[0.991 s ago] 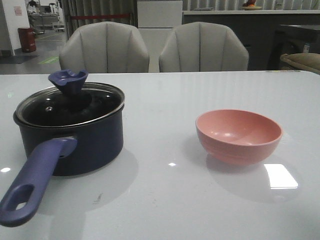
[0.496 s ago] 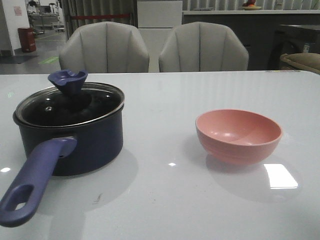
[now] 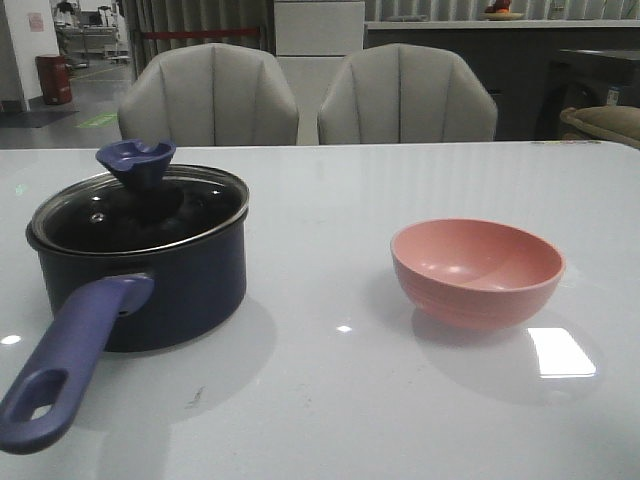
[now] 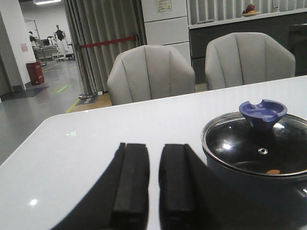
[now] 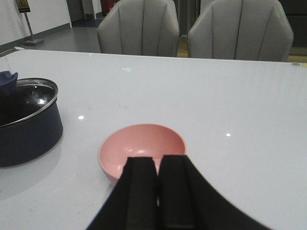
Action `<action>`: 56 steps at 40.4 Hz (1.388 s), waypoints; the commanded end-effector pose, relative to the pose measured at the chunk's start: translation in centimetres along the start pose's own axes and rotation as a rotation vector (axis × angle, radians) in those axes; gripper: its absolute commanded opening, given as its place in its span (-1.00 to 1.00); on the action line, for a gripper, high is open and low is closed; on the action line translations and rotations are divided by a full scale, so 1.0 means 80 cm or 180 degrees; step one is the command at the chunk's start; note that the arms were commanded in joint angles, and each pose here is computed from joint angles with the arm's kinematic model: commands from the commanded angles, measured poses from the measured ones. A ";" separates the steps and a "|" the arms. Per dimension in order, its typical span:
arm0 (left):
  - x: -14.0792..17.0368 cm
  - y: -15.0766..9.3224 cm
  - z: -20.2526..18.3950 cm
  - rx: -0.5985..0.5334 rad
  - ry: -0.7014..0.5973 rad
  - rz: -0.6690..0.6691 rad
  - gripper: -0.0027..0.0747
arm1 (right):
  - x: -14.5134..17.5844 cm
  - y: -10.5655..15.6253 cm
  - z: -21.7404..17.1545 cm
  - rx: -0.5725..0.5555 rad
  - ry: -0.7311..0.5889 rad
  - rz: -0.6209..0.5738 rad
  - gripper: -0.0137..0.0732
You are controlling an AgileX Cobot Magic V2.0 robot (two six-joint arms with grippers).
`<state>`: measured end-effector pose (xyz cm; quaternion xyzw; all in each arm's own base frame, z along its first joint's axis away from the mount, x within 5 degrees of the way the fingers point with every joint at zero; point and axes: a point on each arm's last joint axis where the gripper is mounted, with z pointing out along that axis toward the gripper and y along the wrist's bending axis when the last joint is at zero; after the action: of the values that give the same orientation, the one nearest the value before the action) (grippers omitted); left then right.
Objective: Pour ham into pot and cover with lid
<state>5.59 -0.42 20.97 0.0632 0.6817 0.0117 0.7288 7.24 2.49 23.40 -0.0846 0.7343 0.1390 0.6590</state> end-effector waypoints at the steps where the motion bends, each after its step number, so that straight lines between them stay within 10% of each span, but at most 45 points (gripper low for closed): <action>1: -0.003 0.000 -0.002 -0.0021 -0.0275 -0.0033 -0.54 | -0.019 -0.005 -0.001 0.0188 -0.0352 -0.0339 -0.35; 7: -0.003 0.000 -0.002 -0.0021 -0.0275 -0.0033 -0.54 | -0.019 -0.007 -0.006 0.0279 -0.0416 -0.0900 -0.35; 56: -0.002 0.000 -0.001 -0.0020 -0.0269 -0.0033 -0.54 | 0.030 -0.018 -0.026 0.0650 -0.0734 -0.0426 -0.35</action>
<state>5.59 -0.42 20.97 0.0632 0.6817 0.0117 0.7288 5.64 0.67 20.03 -0.0499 0.6978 0.0331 0.7138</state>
